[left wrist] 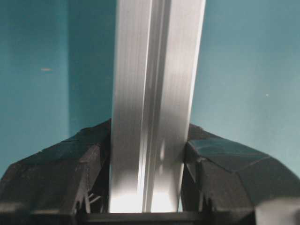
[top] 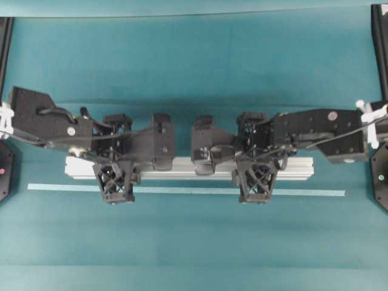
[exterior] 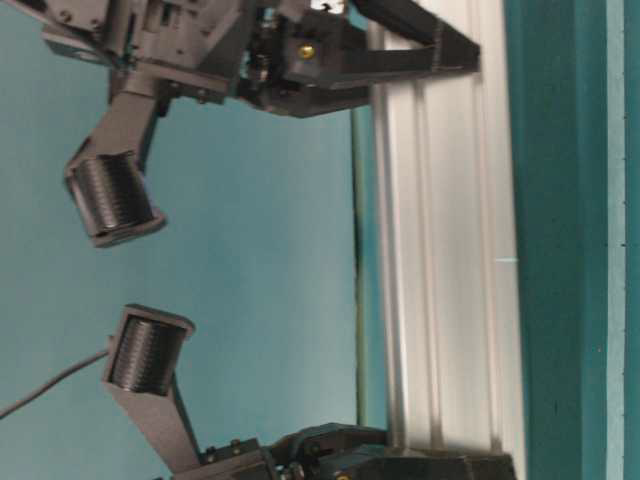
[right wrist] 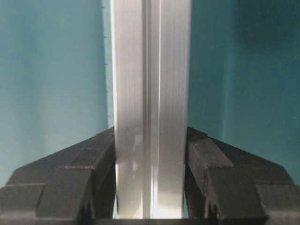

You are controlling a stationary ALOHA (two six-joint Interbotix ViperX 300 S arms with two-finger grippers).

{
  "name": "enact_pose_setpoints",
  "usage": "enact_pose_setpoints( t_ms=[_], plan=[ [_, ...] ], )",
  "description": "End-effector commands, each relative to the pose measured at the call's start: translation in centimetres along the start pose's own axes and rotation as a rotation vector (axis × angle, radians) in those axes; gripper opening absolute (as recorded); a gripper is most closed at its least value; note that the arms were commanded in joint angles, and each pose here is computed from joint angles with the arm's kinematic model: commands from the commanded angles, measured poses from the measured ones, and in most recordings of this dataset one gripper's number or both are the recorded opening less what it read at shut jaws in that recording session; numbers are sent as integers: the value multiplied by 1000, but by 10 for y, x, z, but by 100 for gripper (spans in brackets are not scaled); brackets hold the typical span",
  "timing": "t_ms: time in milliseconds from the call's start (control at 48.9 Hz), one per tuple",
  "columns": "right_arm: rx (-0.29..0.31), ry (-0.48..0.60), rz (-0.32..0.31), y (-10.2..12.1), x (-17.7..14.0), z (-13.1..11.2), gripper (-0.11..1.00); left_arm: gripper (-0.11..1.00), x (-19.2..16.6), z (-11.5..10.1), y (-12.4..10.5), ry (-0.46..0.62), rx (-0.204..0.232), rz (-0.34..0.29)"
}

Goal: Lift the metal rail with both hands.
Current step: 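Lower the held rail back down onto the table with both grippers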

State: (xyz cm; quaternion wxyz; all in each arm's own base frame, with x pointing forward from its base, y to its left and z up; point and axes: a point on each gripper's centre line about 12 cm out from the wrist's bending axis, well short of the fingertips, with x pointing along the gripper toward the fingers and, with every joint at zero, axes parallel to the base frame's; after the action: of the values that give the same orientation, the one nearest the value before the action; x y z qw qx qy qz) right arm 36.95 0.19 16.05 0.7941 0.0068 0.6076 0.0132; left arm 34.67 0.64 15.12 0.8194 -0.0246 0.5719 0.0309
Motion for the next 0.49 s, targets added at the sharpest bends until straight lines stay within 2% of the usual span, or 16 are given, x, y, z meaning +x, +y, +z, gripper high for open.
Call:
enact_pose_setpoints(
  t_ms=[0, 266, 471],
  plan=[
    [-15, -20, 5, 6, 0, 2, 38, 36, -4, 6, 1, -49, -7, -1],
    [-21, 5, 6, 9, 14, -8, 38, 36, 5, 5, 0, -40, -8, -2],
    [-20, -25, 5, 9, 19, -9, 38, 36, 17, -1, -2, -8, -1, -3]
  ],
)
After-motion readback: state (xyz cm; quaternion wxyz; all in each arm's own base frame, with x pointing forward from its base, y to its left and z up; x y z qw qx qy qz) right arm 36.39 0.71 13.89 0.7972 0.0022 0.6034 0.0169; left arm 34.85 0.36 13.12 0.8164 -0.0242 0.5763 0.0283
